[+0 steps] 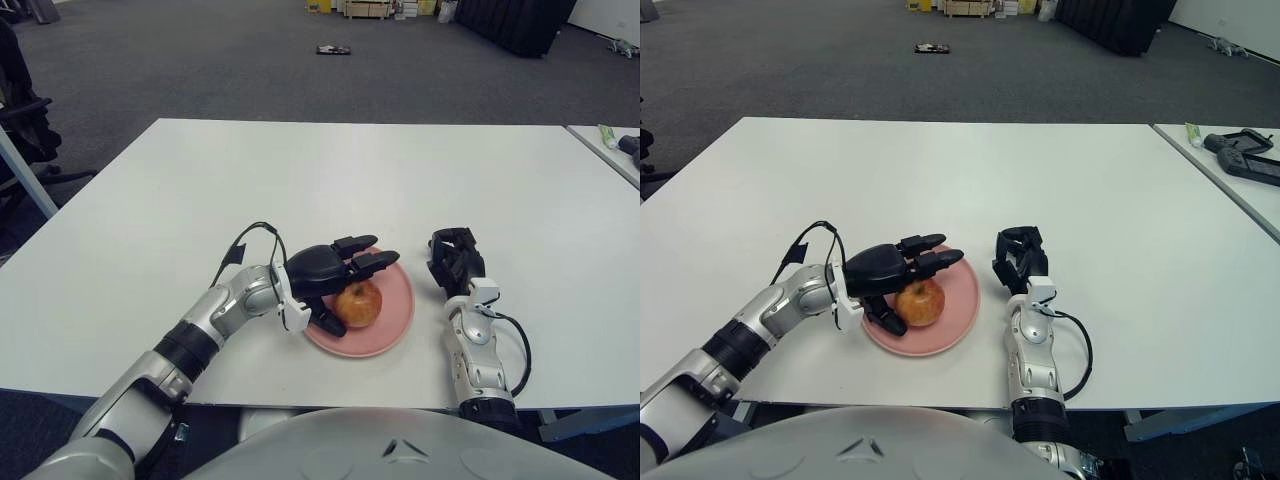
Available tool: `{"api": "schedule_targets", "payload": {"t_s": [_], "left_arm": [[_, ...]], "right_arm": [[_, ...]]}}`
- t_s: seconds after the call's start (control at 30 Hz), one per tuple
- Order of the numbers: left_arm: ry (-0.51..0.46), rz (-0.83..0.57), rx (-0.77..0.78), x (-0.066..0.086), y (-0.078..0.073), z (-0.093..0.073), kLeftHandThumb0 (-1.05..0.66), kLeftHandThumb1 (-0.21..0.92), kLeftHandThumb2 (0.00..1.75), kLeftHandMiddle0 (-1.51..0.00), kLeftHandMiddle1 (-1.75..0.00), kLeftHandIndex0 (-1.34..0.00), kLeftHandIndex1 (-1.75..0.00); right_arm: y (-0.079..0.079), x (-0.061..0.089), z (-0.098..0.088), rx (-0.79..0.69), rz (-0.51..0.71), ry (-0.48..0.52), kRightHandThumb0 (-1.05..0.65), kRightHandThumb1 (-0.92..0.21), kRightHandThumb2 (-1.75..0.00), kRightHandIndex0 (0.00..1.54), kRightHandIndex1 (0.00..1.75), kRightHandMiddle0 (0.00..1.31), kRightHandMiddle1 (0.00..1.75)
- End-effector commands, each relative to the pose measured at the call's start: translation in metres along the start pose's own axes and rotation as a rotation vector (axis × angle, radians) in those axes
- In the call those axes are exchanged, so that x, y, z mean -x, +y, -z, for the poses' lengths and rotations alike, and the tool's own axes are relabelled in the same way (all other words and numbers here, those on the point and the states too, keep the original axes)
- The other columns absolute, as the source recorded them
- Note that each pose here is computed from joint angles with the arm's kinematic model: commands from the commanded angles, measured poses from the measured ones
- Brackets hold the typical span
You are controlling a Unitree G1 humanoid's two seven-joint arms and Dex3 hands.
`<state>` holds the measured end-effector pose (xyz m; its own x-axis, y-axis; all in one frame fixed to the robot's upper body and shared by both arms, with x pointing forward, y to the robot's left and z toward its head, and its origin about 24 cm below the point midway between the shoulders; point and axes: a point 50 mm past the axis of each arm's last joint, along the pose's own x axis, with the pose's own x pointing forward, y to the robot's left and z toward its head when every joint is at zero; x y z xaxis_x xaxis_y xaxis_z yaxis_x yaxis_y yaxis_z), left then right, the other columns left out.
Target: Put the apple into the plate.
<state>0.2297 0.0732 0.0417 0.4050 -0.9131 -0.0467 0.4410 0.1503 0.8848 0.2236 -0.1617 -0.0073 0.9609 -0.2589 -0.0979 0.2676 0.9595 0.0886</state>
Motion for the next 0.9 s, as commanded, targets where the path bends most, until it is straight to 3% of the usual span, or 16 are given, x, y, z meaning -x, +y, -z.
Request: {"api": "schedule_targets", "payload": {"t_s": [0.0,0.47,0.63,0.77,0.87], "left_arm": [[0.045,-0.110,0.005,0.009,0.019,0.010,-1.04,0.92,1.00,0.00,0.00,0.00,0.00],[0.083,-0.423,0.343,0.047,0.054,0.010,-1.05,0.92,1.10,0.00,0.00,0.00,0.00],[0.092,-0.519,0.438,0.050,0.057,0.008,-1.05,0.92,1.11,0.00,0.00,0.00,0.00],[0.078,-0.622,0.525,0.062,0.055,-0.001,-1.05,0.92,1.09,0.00,0.00,0.00,0.00],[0.100,-0.664,0.593,0.070,0.052,0.002,-1.05,0.92,1.08,0.00,0.00,0.00,0.00]], "right_arm": [[0.000,0.000,0.003,0.003,-0.009,0.013,-0.35,-0.91,-0.54,0.49,1.22,0.20,1.75],[0.000,0.000,0.004,-0.011,-0.012,-0.005,-0.35,-0.85,-0.63,0.52,1.23,0.23,1.75],[0.000,0.000,0.004,-0.011,-0.003,-0.005,-0.36,-0.81,-0.68,0.53,1.24,0.25,1.75],[0.000,0.000,0.004,-0.014,0.001,-0.001,-0.36,-0.80,-0.70,0.53,1.25,0.26,1.75],[0.001,0.000,0.004,-0.013,0.002,-0.005,-0.36,-0.79,-0.71,0.53,1.25,0.26,1.75]]}}
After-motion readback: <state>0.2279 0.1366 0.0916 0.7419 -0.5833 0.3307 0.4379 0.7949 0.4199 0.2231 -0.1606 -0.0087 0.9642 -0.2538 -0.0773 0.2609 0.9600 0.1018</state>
